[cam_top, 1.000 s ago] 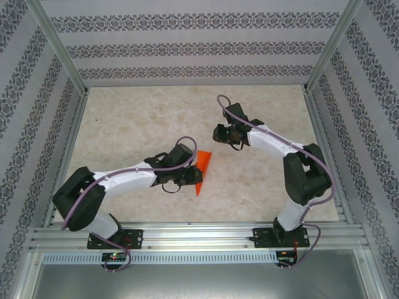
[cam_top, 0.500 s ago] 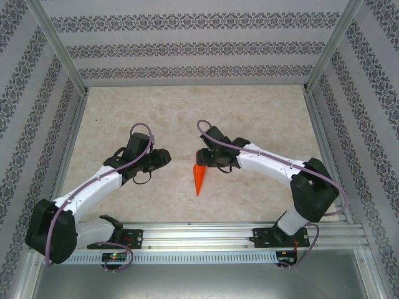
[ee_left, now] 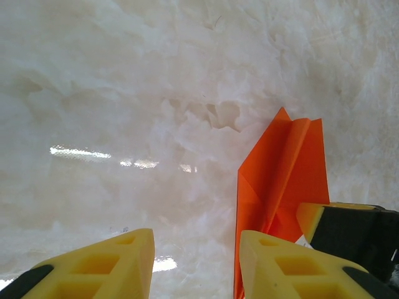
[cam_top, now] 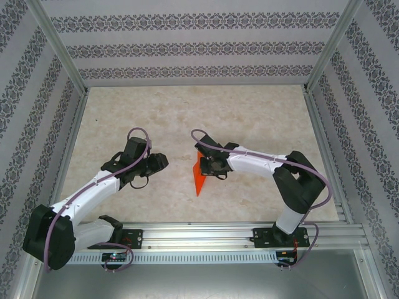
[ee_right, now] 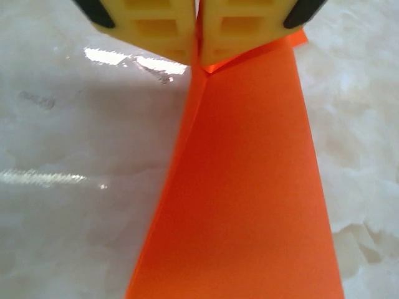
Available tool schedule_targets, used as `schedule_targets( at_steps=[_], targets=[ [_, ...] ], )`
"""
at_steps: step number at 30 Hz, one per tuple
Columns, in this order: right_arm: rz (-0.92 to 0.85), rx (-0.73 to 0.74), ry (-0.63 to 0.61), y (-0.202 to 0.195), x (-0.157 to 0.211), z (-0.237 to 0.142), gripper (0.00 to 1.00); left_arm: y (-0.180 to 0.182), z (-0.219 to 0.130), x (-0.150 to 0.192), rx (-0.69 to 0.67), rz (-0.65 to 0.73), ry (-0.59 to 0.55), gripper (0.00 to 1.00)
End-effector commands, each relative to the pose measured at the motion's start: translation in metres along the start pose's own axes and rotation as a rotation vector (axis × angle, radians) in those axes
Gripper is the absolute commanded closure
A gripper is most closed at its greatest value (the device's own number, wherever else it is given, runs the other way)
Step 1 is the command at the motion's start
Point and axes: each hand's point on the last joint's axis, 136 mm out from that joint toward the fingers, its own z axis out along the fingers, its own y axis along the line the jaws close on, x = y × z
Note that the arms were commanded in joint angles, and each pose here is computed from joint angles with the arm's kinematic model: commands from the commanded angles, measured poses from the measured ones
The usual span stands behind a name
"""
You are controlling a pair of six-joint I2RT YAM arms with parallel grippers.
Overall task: Fold a paper plane with a square sheet of paper (fold left side to right side)
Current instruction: Turn over the paper plane at the center of the table, then pick up the paper plane at the center of the table.
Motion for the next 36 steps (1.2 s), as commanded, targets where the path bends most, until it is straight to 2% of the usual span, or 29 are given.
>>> schedule_targets(
  at_steps=[1,8,13,17,22,26,29,36],
  targets=[
    [0.004,-0.109,-0.030,-0.003,-0.016,-0.012,1.00,0.004,-0.005,-0.003,-0.020,-0.002,-0.012,0.59],
    [-0.023,-0.173,-0.028,-0.046,-0.039,-0.021,1.00,0.005,-0.007,-0.004,-0.031,0.003,-0.011,0.58],
    [-0.015,-0.017,-0.016,-0.090,-0.048,-0.027,0.80,0.005,-0.008,-0.004,-0.038,0.008,-0.012,0.58],
    [-0.103,0.064,-0.072,-0.077,-0.053,-0.055,0.61,0.007,-0.011,-0.006,-0.064,0.027,-0.016,0.54],
    [-0.196,-0.001,-0.048,-0.036,-0.032,-0.056,0.55,0.007,-0.014,-0.009,-0.064,0.040,-0.029,0.46],
    [-0.338,0.033,-0.013,-0.007,-0.006,-0.047,0.49,0.007,-0.016,-0.009,-0.066,0.049,-0.040,0.41],
    [-0.433,0.114,0.022,-0.002,0.004,-0.035,0.43,0.009,-0.015,-0.008,-0.071,0.052,-0.037,0.39],
    [-0.524,0.236,0.075,-0.004,0.005,-0.015,0.37,0.009,-0.018,-0.008,-0.073,0.063,-0.040,0.38]
  ],
)
